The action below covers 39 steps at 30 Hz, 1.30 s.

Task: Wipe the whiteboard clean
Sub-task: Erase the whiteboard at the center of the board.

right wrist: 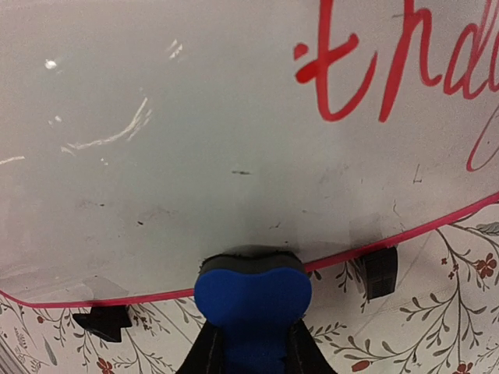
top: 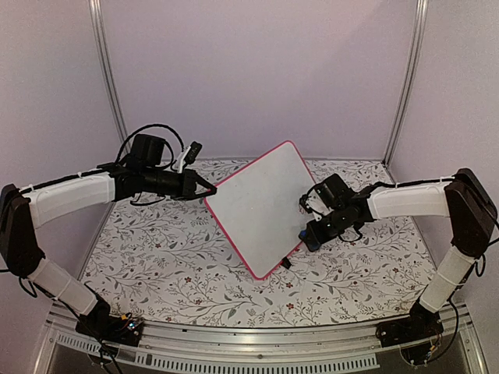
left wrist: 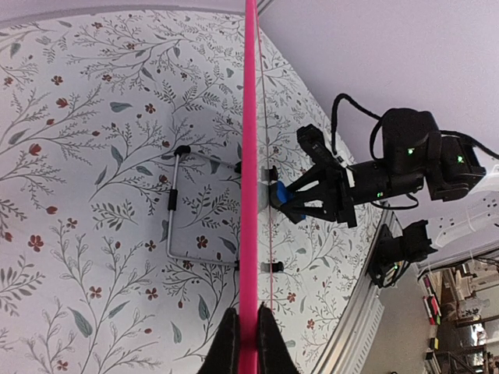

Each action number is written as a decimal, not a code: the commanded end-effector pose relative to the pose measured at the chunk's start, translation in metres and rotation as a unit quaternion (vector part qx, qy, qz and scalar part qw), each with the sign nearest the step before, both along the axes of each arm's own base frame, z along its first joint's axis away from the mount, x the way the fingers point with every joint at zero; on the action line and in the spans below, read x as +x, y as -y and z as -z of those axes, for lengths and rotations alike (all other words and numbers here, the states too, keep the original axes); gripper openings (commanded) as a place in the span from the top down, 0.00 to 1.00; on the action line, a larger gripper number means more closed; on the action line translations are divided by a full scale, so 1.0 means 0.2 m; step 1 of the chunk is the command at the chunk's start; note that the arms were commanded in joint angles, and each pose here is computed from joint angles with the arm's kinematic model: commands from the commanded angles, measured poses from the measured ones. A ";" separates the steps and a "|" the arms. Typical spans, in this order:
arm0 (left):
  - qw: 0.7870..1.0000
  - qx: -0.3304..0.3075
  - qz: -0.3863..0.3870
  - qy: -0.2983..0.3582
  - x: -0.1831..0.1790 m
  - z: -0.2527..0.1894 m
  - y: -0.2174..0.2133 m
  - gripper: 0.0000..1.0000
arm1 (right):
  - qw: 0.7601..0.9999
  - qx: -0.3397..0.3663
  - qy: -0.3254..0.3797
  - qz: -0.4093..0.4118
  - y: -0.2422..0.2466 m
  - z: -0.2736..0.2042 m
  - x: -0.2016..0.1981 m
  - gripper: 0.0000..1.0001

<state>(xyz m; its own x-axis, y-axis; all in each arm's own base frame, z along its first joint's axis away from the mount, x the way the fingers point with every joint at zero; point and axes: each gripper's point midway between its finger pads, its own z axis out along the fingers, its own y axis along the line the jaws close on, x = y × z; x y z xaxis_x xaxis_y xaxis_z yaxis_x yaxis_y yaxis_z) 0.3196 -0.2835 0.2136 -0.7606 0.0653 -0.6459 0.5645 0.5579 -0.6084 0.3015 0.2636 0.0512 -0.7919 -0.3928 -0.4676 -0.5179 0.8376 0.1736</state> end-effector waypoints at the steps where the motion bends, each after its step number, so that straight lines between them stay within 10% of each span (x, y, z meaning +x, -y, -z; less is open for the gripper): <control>1: 0.999 -0.012 0.033 0.032 -0.06 -0.07 0.04 1.00 | 1.000 -0.002 0.000 -0.005 0.00 -0.05 -0.04 1.00; 11: 0.999 -0.011 0.033 0.031 -0.05 -0.07 0.04 1.00 | 0.996 0.026 0.080 -0.032 -0.18 -0.38 0.07 1.00; 39: 0.999 -0.012 0.034 0.033 -0.06 -0.07 0.04 1.00 | 0.999 -0.017 0.024 -0.033 -0.13 -0.09 -0.07 1.00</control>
<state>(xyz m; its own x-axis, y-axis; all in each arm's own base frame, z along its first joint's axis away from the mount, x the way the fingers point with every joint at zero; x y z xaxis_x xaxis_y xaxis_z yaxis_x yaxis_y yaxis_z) 0.3195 -0.2835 0.2136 -0.7606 0.0657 -0.6459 0.5646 0.5579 -0.6082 0.2867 0.2964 0.0639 -0.7397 -0.4538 -0.4970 -0.5888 0.7940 0.1514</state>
